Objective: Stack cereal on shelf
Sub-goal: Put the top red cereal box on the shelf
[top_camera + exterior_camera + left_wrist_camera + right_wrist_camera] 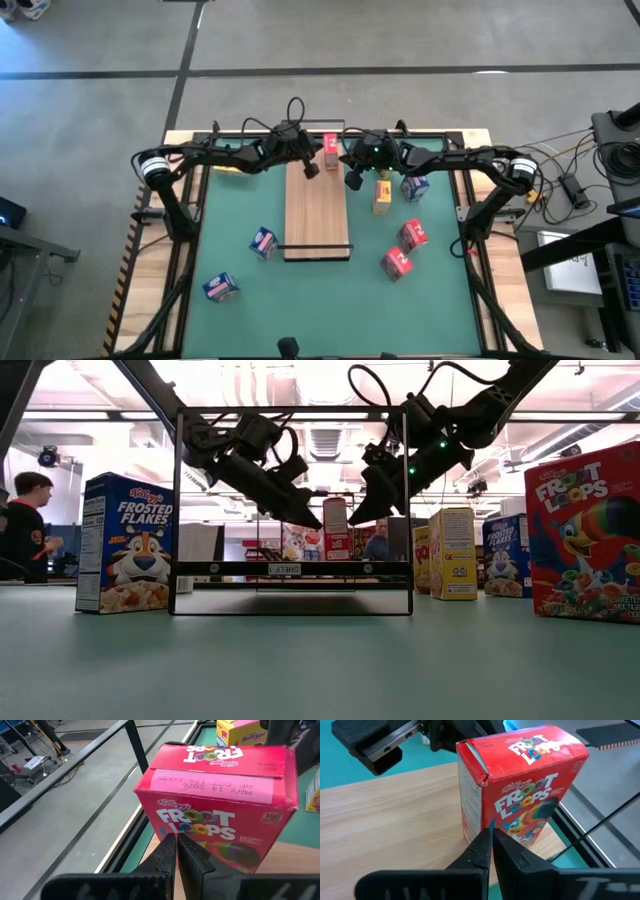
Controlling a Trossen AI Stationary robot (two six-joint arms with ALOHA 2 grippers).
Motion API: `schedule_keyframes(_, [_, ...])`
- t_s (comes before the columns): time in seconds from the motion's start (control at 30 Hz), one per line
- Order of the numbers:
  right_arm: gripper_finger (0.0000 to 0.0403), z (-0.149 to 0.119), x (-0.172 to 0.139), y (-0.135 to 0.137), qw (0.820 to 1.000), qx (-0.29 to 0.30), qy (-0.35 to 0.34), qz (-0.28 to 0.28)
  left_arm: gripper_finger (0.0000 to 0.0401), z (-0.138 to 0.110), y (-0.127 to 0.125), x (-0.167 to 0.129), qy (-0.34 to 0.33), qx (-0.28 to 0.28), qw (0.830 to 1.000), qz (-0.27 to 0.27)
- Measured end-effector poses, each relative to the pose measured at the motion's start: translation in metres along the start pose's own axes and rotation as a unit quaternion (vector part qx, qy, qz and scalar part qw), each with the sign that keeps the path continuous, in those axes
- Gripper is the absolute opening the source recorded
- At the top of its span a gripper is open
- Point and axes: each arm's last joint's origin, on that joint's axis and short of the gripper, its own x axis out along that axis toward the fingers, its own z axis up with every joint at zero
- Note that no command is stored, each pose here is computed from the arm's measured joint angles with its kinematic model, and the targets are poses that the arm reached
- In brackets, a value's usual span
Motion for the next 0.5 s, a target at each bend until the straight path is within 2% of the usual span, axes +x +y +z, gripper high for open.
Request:
schedule_keyframes(0.4, [0.0008,-0.0009,-0.0003,0.0023,1.000,-0.004,0.008,-0.002,0.0000,0.0010,-0.0007,0.0001,-0.002,-0.012,1.000,-0.001])
schedule_keyframes(0.5, [0.0009,-0.0005,-0.0048,0.0015,1.000,-0.004,0.019,-0.020,0.0000,-0.0003,-0.0010,-0.0002,0.006,-0.013,1.000,-0.003])
